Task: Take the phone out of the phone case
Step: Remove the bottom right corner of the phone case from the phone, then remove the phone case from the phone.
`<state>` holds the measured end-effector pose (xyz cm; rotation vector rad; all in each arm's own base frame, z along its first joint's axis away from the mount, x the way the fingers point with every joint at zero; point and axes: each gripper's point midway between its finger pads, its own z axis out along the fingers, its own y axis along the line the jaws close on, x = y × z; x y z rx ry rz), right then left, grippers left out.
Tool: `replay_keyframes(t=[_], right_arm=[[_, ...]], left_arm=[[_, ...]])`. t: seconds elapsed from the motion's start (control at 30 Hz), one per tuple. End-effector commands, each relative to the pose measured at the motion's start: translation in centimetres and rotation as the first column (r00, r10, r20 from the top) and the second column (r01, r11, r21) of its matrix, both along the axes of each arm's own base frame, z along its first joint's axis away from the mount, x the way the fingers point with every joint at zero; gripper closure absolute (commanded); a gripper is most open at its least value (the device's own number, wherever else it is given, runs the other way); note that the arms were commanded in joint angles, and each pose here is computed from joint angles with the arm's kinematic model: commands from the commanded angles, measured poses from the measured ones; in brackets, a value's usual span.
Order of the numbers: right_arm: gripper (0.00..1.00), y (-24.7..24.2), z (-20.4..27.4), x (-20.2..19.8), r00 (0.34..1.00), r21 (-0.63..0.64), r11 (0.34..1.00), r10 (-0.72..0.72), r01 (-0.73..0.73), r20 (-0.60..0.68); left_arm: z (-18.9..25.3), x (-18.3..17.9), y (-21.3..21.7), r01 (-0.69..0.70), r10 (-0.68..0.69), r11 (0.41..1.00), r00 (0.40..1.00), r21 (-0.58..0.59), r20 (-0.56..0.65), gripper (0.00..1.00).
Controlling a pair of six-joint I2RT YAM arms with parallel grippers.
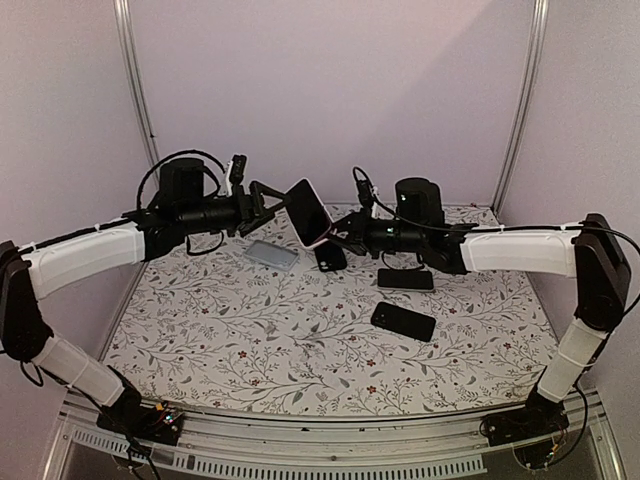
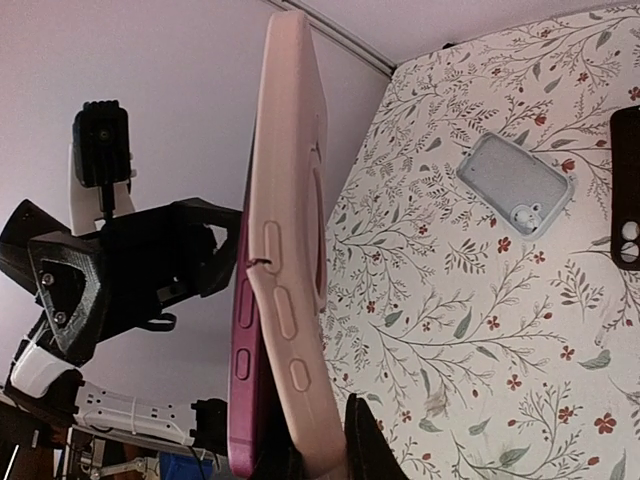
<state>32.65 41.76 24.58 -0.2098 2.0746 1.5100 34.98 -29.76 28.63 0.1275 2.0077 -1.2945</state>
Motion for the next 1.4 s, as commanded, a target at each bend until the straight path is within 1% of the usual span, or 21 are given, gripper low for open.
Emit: replay_keyframes(t=[0.0, 0.1, 0.17, 0.3, 0.37, 0.43, 0.57, 0.67, 0.73, 0.83, 0.9, 0.93, 1.07, 1.27, 1.37], right_arm=[[1.00, -1.0, 2.3, 0.7, 0.980, -0.099, 0.990, -0.083, 0.102, 0.180], [1.00, -1.0, 1.5, 1.0, 0.971, -0.182, 0.972, -0.105, 0.146, 0.216], [1.00, -0.9, 1.2, 1.2, 0.966, -0.214, 0.963, -0.112, 0.164, 0.235], [1.00, -0.3, 0.9, 1.1, 0.966, -0.229, 0.961, -0.102, 0.157, 0.236], [1.00, 0.1, 0.8, 1.0, 0.969, -0.230, 0.962, -0.092, 0.146, 0.229], [1.00, 0.5, 0.8, 0.8, 0.971, -0.232, 0.963, -0.084, 0.137, 0.226], [1.00, 1.0, 0.6, 0.7, 0.968, -0.253, 0.956, -0.088, 0.148, 0.235], [1.00, 1.1, 0.5, 0.7, 0.964, -0.266, 0.951, -0.093, 0.160, 0.249], [1.00, 1.4, 0.7, 0.5, 0.959, -0.276, 0.945, -0.099, 0.173, 0.264], [1.00, 1.9, 1.2, 0.5, 0.950, -0.285, 0.940, -0.103, 0.191, 0.296], [1.00, 2.1, 0.6, 0.3, 0.951, -0.318, 0.929, -0.094, 0.190, 0.295], [1.00, 1.9, 0.7, 0.7, 0.944, -0.326, 0.919, -0.115, 0.219, 0.309], [1.00, 1.6, 0.6, 1.2, 0.936, -0.337, 0.907, -0.143, 0.254, 0.320], [1.00, 1.4, 1.3, 1.7, 0.931, -0.327, 0.902, -0.172, 0.280, 0.323], [1.00, 1.4, 1.2, 2.0, 0.937, -0.323, 0.909, -0.165, 0.266, 0.307]], left_arm=[[-0.9, -0.5, 0.2, -0.007, 0.007, 0.990, 1.000, 0.139, 0.002, 0.22], [-1.8, -0.5, -0.9, -0.011, 0.012, 0.972, 1.000, 0.234, -0.002, 0.22], [-3.1, -0.3, -1.5, -0.018, 0.023, 0.952, 1.000, 0.305, -0.014, 0.23], [-4.4, -0.2, -3.0, -0.034, 0.035, 0.910, 0.999, 0.413, 0.004, 0.22], [-5.1, -0.3, -3.7, -0.039, 0.036, 0.880, 0.999, 0.473, 0.016, 0.20], [-5.4, -0.4, -4.4, -0.047, 0.039, 0.861, 0.999, 0.506, 0.026, 0.17], [-5.4, -0.4, -5.1, -0.051, 0.049, 0.860, 0.999, 0.507, 0.016, 0.15], [-5.8, 0.2, -4.4, -0.103, 0.114, 0.846, 0.993, 0.524, 0.011, 0.14], [-6.2, 0.3, -4.4, -0.109, 0.128, 0.844, 0.992, 0.524, 0.001, 0.14], [-6.3, 0.3, -4.7, -0.107, 0.129, 0.849, 0.992, 0.517, -0.007, 0.14], [-6.5, 0.3, -5.1, -0.099, 0.125, 0.856, 0.992, 0.507, -0.018, 0.14], [-6.6, 0.3, -5.2, -0.093, 0.122, 0.858, 0.992, 0.504, -0.025, 0.14], [-7.3, 0.3, -5.2, -0.094, 0.137, 0.859, 0.989, 0.504, -0.048, 0.15], [-8.1, 0.0, -4.7, -0.101, 0.151, 0.851, 0.987, 0.516, -0.057, 0.28], [-8.4, -0.2, -4.5, -0.098, 0.148, 0.853, 0.987, 0.513, -0.058, 0.35]])
